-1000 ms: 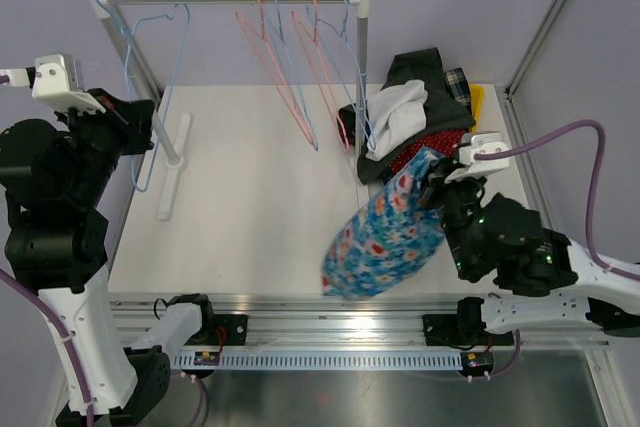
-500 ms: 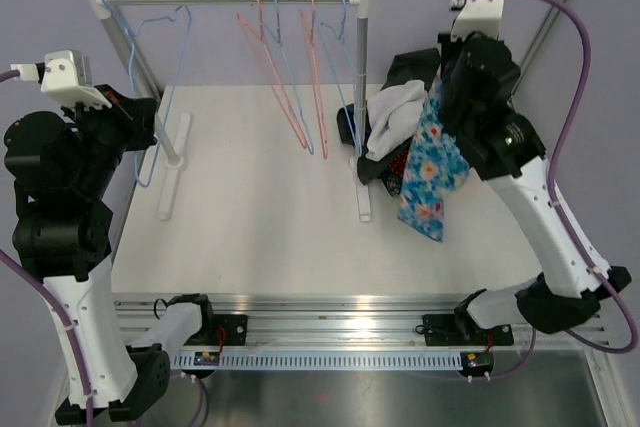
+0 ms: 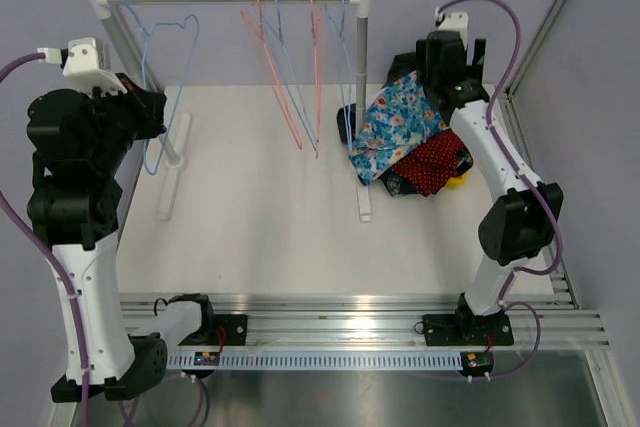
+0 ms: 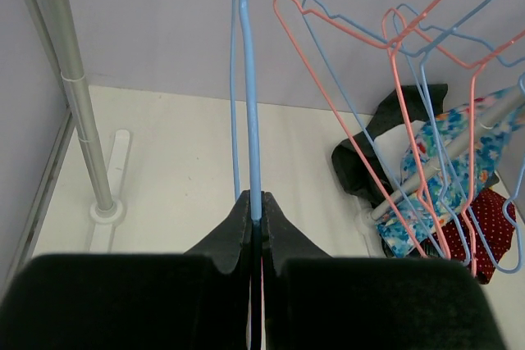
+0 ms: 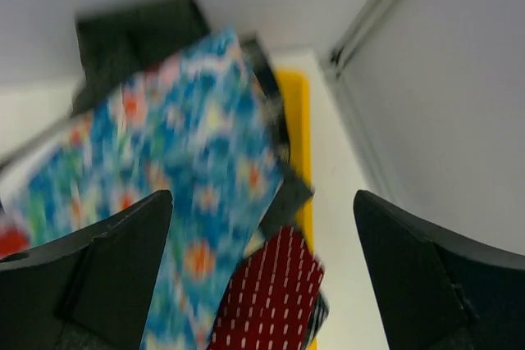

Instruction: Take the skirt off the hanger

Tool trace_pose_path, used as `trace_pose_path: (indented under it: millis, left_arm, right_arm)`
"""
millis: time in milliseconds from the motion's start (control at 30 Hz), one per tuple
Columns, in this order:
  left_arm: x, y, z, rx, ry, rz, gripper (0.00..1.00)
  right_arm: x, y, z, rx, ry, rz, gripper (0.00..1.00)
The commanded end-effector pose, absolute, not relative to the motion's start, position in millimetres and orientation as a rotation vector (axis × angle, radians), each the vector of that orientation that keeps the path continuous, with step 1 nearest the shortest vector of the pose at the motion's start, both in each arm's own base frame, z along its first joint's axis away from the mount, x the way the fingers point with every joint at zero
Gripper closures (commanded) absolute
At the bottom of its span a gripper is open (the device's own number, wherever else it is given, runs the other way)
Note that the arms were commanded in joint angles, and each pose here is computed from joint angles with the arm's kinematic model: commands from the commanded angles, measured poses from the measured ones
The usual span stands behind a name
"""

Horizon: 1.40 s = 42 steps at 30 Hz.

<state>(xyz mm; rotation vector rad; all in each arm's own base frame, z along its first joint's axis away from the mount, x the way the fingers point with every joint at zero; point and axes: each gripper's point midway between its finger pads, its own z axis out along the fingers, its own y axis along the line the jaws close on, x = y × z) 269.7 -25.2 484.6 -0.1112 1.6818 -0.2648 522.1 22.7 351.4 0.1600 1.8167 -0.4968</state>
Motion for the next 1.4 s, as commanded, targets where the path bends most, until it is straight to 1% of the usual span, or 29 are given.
trace_pose_path:
  millis: [0,33,67,100,167,200,233,267,300,333,400,433,567,700,733,800,833,900,933,967,1000,1033,1067,1100,1133,1167,1233,1267,1367]
  left_arm:
    - [288.0,-28.8,507.2,-0.091,1.603,-0.286,1.00]
    - [291.5,-30.8,508.4,-0.086,1.601,-0.300,1.00]
    - [295.6,-33.2,510.2,-0.087,1.595,-0.314,1.00]
    - [304.5,-35.0,510.2,-0.086,1.602,-0.322,1.00]
    - [314.8,-44.2,509.8,-0.075,1.612,-0.347,1.00]
    - [325.3,-47.5,504.6,-0.073,1.632,-0.349,1.00]
    - [331.3,-47.6,504.7,-0.086,1.633,-0.329,1.00]
    - [333.2,-60.2,504.4,-0.058,1.639,-0.339,1.00]
    - [337.3,-66.4,502.5,-0.050,1.645,-0.340,1.00]
    - [344.7,-76.7,497.5,-0.042,1.661,-0.342,1.00]
    - [351.1,-89.8,493.9,-0.021,1.669,-0.359,1.00]
    - [357.3,-94.2,487.7,-0.035,1.685,-0.346,1.00]
    - [370.8,-103.8,472.8,-0.049,1.725,-0.351,1.00]
    - [369.0,-106.1,458.6,-0.058,1.753,-0.343,1.00]
    - [367.1,-105.7,458.1,-0.060,1.753,-0.340,0.97]
    - [359.4,-103.0,456.4,-0.059,1.760,-0.333,0.85]
    - [355.8,-102.3,458.1,-0.053,1.757,-0.331,0.70]
    - [344.1,-97.9,462.4,-0.050,1.752,-0.323,0.54]
    - [338.0,-94.8,462.9,-0.047,1.754,-0.311,0.42]
    - [332.9,-92.0,465.2,-0.050,1.749,-0.304,0.37]
    - [321.7,-87.0,472.2,-0.054,1.729,-0.300,0.33]
    - [315.2,-82.6,467.7,-0.058,1.742,-0.283,0.30]
    - [309.4,-79.4,466.5,-0.063,1.741,-0.276,0.19]
    - [290.9,-70.9,473.3,-0.077,1.708,-0.271,0.15]
    - [286.6,-68.8,458.3,-0.081,1.733,-0.263,0.13]
    - [278.2,-65.0,452.0,-0.091,1.731,-0.260,0.09]
    - [254.7,-57.6,428.9,-0.101,1.732,-0.264,0.07]
    - [247.0,-54.6,420.6,-0.110,1.731,-0.264,0.01]
    - [223.0,-46.3,380.1,-0.133,1.746,-0.266,0.01]
  right_arm:
    - [491.6,41.4,296.0,0.259,1.920,-0.280,0.00]
    - [484.0,48.8,282.7,0.247,1.946,-0.228,0.01]
    - [472.9,49.1,288.2,0.264,1.920,-0.182,0.01]
    - [459.6,48.5,255.3,0.274,1.978,-0.178,0.01]
    - [439.7,45.7,253.1,0.304,1.974,-0.148,0.00]
    - [427.8,44.7,233.7,0.318,2.012,-0.143,0.01]
    - [419.9,46.5,231.0,0.315,2.022,-0.117,0.00]
    - [409.8,46.3,239.4,0.325,2.000,-0.086,0.01]
    - [400.4,46.7,228.6,0.329,2.021,-0.072,0.00]
    - [391.8,50.6,239.6,0.320,1.997,-0.017,0.01]
    - [379.9,55.1,235.4,0.323,2.006,0.036,0.00]
    - [372.6,56.6,242.0,0.320,1.993,0.066,0.01]
    - [357.0,63.5,243.5,0.313,2.006,0.136,0.01]
    - [345.9,62.3,242.6,0.312,2.016,0.147,0.01]
    - [342.9,62.0,242.7,0.309,2.019,0.146,0.01]
    - [338.0,62.0,245.7,0.310,2.015,0.159,0.01]
    - [334.5,62.1,249.6,0.306,2.007,0.170,0.01]
    - [329.4,68.1,253.4,0.289,2.007,0.214,0.01]
    - [324.8,69.6,256.8,0.284,2.006,0.234,0.01]
    - [322.0,73.4,259.6,0.267,2.006,0.258,0.01]
    - [318.2,79.4,266.2,0.243,2.001,0.303,0.01]
    - [311.5,81.1,272.5,0.234,1.988,0.329,0.01]
    - [307.7,84.4,278.9,0.222,1.976,0.358,0.01]
    - [302.0,91.3,283.7,0.186,1.970,0.405,0.00]
    - [291.8,93.0,296.9,0.165,1.932,0.439,0.01]
    - [286.2,94.6,300.8,0.154,1.920,0.460,0.01]
    - [264.3,100.3,319.7,0.103,1.859,0.535,0.01]
    - [257.1,100.4,323.3,0.096,1.842,0.551,0.01]
    - [227.7,95.2,336.1,0.089,1.776,0.583,0.01]
